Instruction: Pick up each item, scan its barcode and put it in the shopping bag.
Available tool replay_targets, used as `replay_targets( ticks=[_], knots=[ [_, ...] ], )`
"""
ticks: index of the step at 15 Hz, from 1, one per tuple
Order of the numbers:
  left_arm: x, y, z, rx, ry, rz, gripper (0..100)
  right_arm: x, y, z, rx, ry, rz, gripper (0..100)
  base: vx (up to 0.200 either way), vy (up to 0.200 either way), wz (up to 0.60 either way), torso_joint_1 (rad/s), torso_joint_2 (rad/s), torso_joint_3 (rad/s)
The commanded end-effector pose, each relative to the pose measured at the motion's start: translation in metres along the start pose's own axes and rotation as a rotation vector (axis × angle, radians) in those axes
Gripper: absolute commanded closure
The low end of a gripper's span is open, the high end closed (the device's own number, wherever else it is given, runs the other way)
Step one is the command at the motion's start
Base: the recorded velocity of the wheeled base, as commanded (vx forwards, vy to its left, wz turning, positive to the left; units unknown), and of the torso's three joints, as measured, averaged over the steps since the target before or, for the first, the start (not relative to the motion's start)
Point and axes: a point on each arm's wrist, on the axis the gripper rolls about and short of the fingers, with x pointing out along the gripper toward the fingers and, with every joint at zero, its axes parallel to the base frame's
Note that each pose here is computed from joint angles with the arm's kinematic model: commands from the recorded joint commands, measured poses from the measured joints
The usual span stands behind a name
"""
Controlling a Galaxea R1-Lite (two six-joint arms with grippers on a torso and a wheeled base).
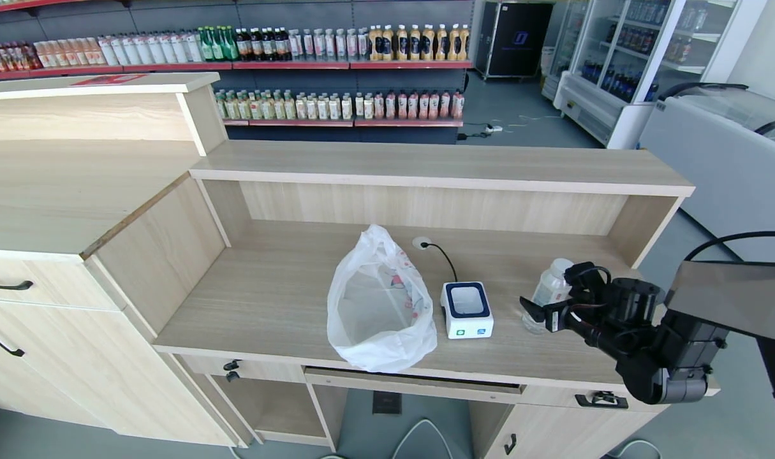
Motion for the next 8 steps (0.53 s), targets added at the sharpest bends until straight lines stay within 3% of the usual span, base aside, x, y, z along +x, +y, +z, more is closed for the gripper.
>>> replay_targets(
  ticks=[1, 8],
  knots=[
    [0.0, 0.0, 0.0, 0.0, 0.001, 0.001, 0, 0.007, 0.003, -0.003, -0.002, -0.008, 0.008, 0, 0.0, 0.0, 0.0, 0.0, 0.0, 0.0],
    [0.0, 0.0, 0.0, 0.0, 0.001, 0.001, 0, 0.022, 0.003, -0.009, -0.009, -0.024, 0.013, 0, 0.0, 0.0, 0.0, 0.0, 0.0, 0.0]
  ],
)
